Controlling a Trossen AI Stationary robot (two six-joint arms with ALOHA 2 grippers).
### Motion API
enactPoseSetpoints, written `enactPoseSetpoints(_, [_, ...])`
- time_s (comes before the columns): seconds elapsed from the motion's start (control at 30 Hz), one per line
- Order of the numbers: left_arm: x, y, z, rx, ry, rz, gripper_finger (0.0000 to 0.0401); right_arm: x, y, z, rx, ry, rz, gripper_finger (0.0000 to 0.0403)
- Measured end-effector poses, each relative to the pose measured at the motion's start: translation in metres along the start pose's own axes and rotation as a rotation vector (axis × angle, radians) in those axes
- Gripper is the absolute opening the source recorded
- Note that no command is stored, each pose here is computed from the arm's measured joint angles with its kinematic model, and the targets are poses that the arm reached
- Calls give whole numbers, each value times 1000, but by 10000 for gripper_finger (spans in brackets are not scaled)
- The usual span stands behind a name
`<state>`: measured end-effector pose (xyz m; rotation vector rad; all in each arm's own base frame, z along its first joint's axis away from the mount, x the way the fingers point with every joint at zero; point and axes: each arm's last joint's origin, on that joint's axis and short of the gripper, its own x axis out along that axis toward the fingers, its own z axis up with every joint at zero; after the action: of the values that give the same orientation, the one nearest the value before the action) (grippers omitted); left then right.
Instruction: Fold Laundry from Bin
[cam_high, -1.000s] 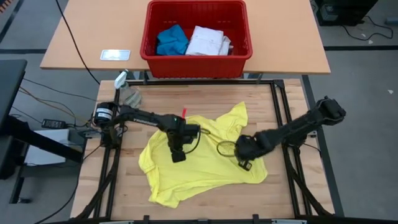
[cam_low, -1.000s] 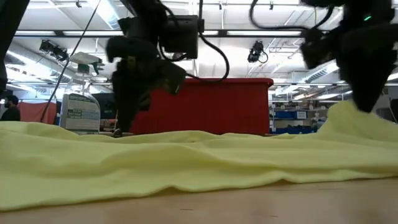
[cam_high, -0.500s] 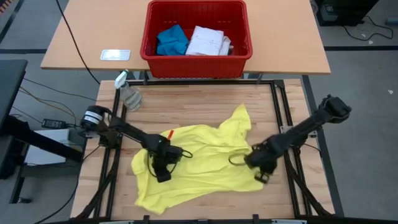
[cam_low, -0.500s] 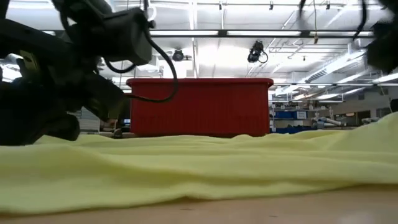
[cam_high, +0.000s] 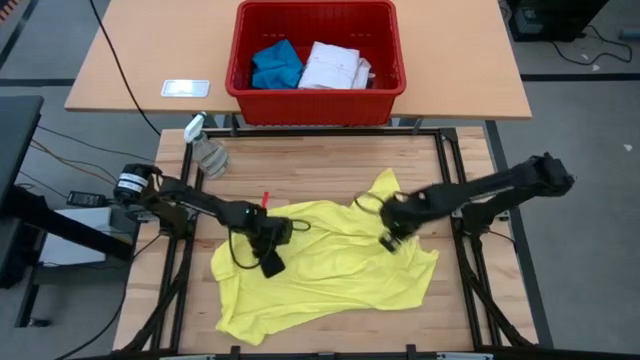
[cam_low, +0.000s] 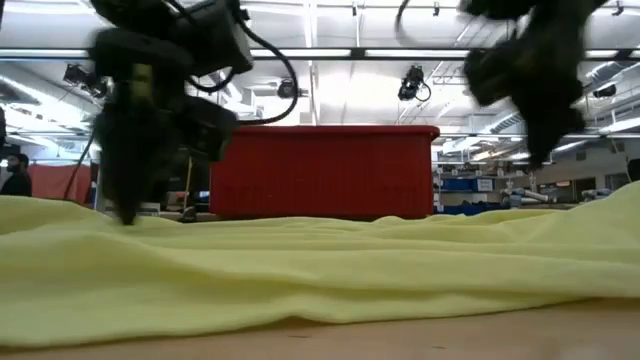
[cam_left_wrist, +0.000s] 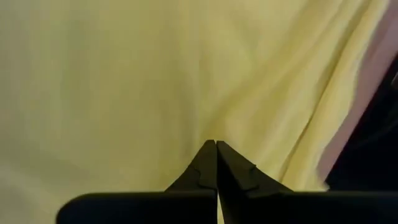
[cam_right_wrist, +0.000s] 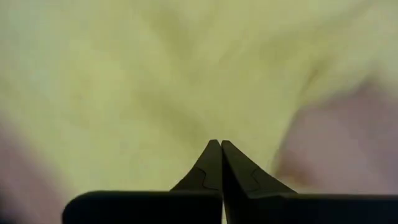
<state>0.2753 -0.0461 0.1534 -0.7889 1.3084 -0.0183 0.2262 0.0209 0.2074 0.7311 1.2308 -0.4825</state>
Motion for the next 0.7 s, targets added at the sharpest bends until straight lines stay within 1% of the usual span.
enactPoseSetpoints(0.07, [-1,5,6,5,-42,29,2,17,-9,18,22,-36,-13,0])
enactPoseSetpoints(0.1, [-1,9,9,-8,-47,40,2,25,-12,27,21,-59,-10,0])
enactPoseSetpoints(0.2, [0,16,12,-49,-43,56,2,46,-22,50,8,-103,-53,0])
enactPoseSetpoints(0.27, [0,14,11,-48,-42,55,2,59,-33,60,9,-84,-98,0])
enactPoseSetpoints(0.37, [3,10,6,-35,-19,64,2,71,-54,69,60,-17,-185,0])
enactPoseSetpoints(0.43, [5,8,3,-36,-11,74,2,71,-68,73,97,18,-240,0])
enactPoseSetpoints(0.57, [9,2,-6,-52,1,116,2,57,-100,77,153,1,-410,0])
enactPoseSetpoints(0.63, [12,-2,-10,-49,9,119,2,46,-115,81,193,-27,-451,0])
enactPoseSetpoints(0.7, [13,-5,-14,-50,18,122,2,34,-129,84,231,-47,-458,0])
